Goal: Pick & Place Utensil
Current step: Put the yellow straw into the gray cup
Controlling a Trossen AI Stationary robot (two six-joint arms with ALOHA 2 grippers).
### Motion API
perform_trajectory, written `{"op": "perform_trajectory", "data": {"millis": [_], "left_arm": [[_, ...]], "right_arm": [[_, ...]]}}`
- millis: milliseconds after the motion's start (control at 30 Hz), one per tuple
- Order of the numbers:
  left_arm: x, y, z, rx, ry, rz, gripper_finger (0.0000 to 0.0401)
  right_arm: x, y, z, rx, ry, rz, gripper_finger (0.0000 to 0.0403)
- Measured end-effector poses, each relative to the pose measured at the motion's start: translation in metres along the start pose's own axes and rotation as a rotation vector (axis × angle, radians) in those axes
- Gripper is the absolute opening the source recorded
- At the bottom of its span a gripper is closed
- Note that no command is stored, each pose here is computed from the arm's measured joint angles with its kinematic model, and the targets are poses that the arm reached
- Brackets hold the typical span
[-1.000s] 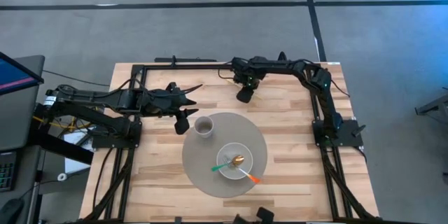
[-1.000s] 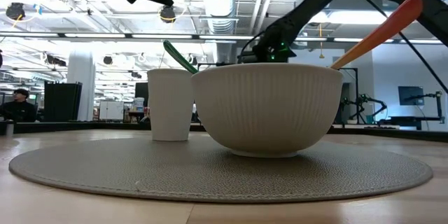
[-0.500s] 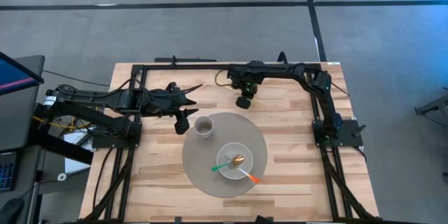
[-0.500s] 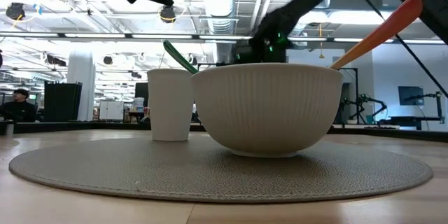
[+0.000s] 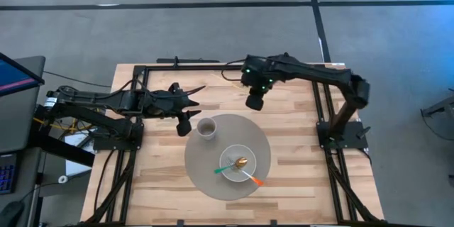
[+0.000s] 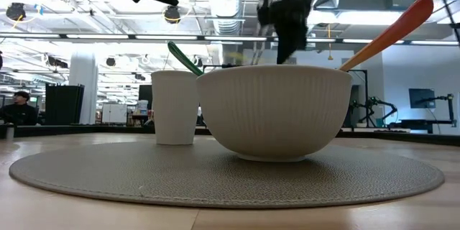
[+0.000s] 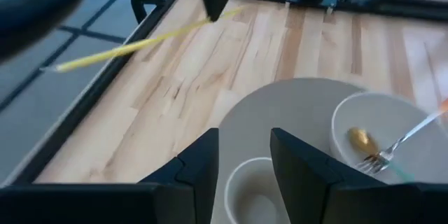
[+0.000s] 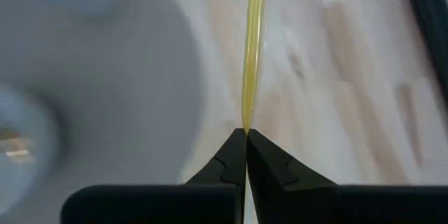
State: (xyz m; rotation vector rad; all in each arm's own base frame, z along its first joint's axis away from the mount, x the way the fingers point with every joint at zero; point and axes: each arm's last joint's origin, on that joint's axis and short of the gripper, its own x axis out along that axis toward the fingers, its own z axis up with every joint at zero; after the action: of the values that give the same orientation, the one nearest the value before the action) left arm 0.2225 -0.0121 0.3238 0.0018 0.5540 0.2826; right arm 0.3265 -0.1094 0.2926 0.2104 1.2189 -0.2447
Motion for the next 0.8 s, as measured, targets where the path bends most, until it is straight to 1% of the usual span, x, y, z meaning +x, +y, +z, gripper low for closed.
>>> {"op": "perform_trajectory", "data": {"millis": [100,167,267,333,367,433,500,567,633,700,800], "left_arm": [[0.002,0.0,0.001,0.109,-0.004,0.014,0.0131],[0.006,-0.003,0.001,0.19,-0.001,0.015,0.0131],[0.019,-0.012,0.002,0.303,-0.006,0.004,0.0131],[0.032,-0.021,0.001,0.376,-0.007,-0.002,0.0131],[0.04,-0.025,0.001,0.407,-0.009,0.011,0.0131],[0.053,-0.032,-0.001,0.452,0.0,0.078,0.0131],[0.061,-0.037,-0.004,0.441,0.018,0.166,0.0131],[0.066,-0.038,-0.008,0.365,0.031,0.215,0.0131],[0.065,-0.038,-0.009,0.29,0.031,0.216,0.0131],[0.059,-0.036,-0.006,0.243,0.009,0.213,0.0131],[0.044,-0.03,0.001,0.188,-0.043,0.215,0.0131]], "right_arm": [[-0.017,0.016,-0.003,-0.015,-0.051,0.063,0.0002],[-0.02,0.025,-0.004,-0.009,-0.062,0.081,0.0002],[-0.019,0.037,-0.002,0.036,-0.081,0.097,0.0002],[-0.015,0.046,0.004,0.065,-0.119,0.116,0.0001],[-0.013,0.05,0.006,0.071,-0.137,0.13,0.0001],[-0.006,0.058,0.011,0.057,-0.157,0.15,0.0001],[-0.004,0.065,0.016,0.014,-0.197,0.16,0.0001],[-0.003,0.068,0.015,-0.015,-0.199,0.134,0.0001],[-0.007,0.072,0.014,-0.032,-0.22,0.088,0.0001],[-0.015,0.072,0.012,-0.061,-0.248,0.026,0.0],[-0.042,0.074,0.008,-0.089,-0.363,-0.071,0.0]]}}
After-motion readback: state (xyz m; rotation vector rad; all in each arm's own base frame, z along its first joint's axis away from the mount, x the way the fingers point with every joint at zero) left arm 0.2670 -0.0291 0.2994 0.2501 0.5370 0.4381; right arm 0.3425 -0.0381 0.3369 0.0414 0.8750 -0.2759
